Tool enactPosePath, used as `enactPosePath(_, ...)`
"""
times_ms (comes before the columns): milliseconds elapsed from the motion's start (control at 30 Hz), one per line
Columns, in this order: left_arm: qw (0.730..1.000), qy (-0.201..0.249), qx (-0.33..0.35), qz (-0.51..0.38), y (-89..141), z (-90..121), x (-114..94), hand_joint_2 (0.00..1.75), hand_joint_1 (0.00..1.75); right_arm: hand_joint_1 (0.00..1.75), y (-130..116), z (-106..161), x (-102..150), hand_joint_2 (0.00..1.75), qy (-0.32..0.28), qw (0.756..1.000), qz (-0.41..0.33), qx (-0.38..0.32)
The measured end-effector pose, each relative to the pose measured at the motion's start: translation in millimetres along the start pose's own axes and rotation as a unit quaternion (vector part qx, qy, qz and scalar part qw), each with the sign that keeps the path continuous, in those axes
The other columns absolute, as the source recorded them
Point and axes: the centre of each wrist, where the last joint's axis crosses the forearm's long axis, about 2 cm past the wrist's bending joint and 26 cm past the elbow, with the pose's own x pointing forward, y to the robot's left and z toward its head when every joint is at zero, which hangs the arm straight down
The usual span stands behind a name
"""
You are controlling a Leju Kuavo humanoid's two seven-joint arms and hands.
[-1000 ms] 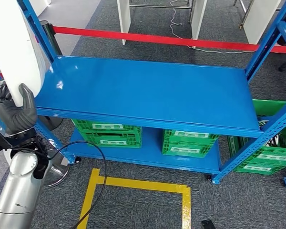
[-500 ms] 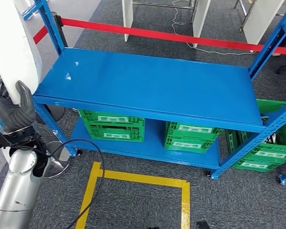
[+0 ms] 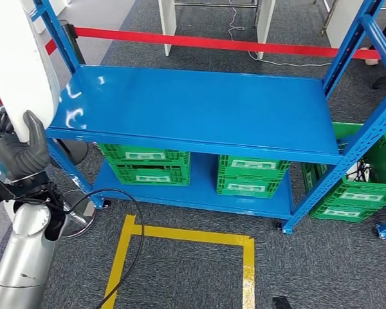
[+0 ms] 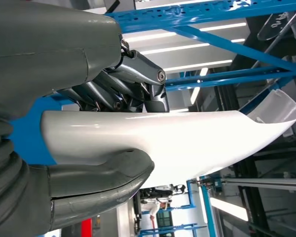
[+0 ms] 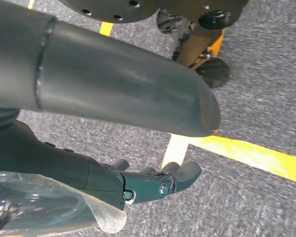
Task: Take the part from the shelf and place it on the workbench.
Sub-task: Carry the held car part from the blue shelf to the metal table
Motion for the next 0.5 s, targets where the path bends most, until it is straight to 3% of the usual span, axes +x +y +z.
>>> enactPosePath(500, 1.0, -0.002, 0.003, 0.002, -1.0, -1.6, 2.0, 1.75, 1.75, 0.0, 1.6, 0.2, 0.1, 0.0, 0.0, 1.0, -0.001, 0.002)
